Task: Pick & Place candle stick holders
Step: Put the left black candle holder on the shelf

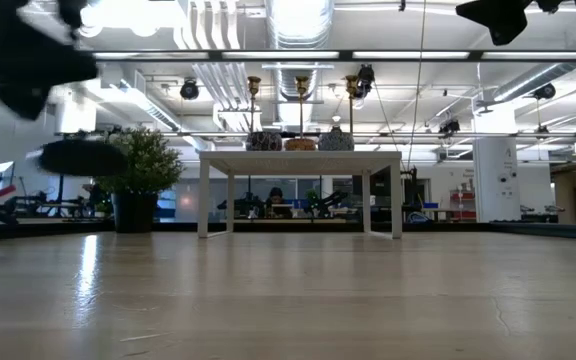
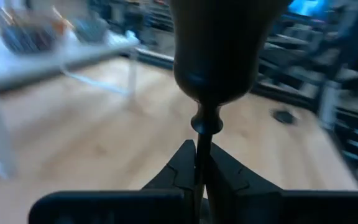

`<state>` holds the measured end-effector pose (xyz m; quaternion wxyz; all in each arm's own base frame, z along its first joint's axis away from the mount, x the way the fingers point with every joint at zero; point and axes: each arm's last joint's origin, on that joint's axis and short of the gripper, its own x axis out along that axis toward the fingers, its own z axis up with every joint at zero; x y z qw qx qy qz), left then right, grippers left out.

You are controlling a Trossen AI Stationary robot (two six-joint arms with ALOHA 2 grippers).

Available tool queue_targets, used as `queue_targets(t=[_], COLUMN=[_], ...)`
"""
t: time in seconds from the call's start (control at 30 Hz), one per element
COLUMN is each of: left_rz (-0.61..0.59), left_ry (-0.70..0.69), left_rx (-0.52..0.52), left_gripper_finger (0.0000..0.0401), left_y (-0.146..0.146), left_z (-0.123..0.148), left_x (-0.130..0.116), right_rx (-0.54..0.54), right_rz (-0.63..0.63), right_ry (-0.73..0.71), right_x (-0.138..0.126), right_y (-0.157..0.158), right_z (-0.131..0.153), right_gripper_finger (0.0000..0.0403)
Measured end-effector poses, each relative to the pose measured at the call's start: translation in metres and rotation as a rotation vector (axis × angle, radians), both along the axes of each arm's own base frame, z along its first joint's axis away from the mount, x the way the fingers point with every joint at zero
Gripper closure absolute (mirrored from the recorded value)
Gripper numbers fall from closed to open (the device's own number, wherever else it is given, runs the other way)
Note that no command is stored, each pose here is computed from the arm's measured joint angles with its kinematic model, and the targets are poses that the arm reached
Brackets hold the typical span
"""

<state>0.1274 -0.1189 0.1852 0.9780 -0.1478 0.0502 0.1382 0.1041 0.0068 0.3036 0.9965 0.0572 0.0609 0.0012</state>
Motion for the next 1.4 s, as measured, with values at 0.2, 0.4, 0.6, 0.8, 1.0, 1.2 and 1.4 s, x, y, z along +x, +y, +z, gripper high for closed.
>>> queue_targets(t=[0.2, 0.4, 0.6, 0.8, 1.0, 1.2, 1.4], left_rz=[0.103, 0.254, 0.326, 0.378, 0.403, 0.426, 0.436], left_ry=[0.044, 0.161, 0.149, 0.169, 0.198, 0.216, 0.259], left_rx=[0.124, 0.126, 0.104, 0.102, 0.135, 0.146, 0.152], left_gripper_finger=[0.0384, 0.0384, 0.0384, 0.0384, 0.0384, 0.0384, 0.0384], left_y=[0.051, 0.12, 0.176, 0.211, 0.232, 0.246, 0.258], left_z=[0.052, 0.087, 0.105, 0.113, 0.125, 0.133, 0.136], left_x=[0.045, 0.063, 0.067, 0.072, 0.086, 0.098, 0.11], right_rx=[-0.004, 0.046, 0.065, 0.069, 0.061, 0.059, 0.057], right_rz=[-0.108, -0.136, -0.138, -0.138, -0.136, -0.136, -0.134], right_ry=[-0.001, -0.004, -0.005, -0.005, -0.004, 0.005, 0.006], right_x=[0.0, 0.0, 0.0, 0.0, 0.0, 0.0, 0.0], right_y=[-0.003, -0.004, -0.004, -0.004, -0.004, -0.004, -0.004], right_z=[0.0, 0.0, 0.0, 0.0, 0.0, -0.001, -0.001], right_gripper_finger=[0.0044, 0.0044, 0.0044, 0.0044, 0.0044, 0.0044, 0.0044])
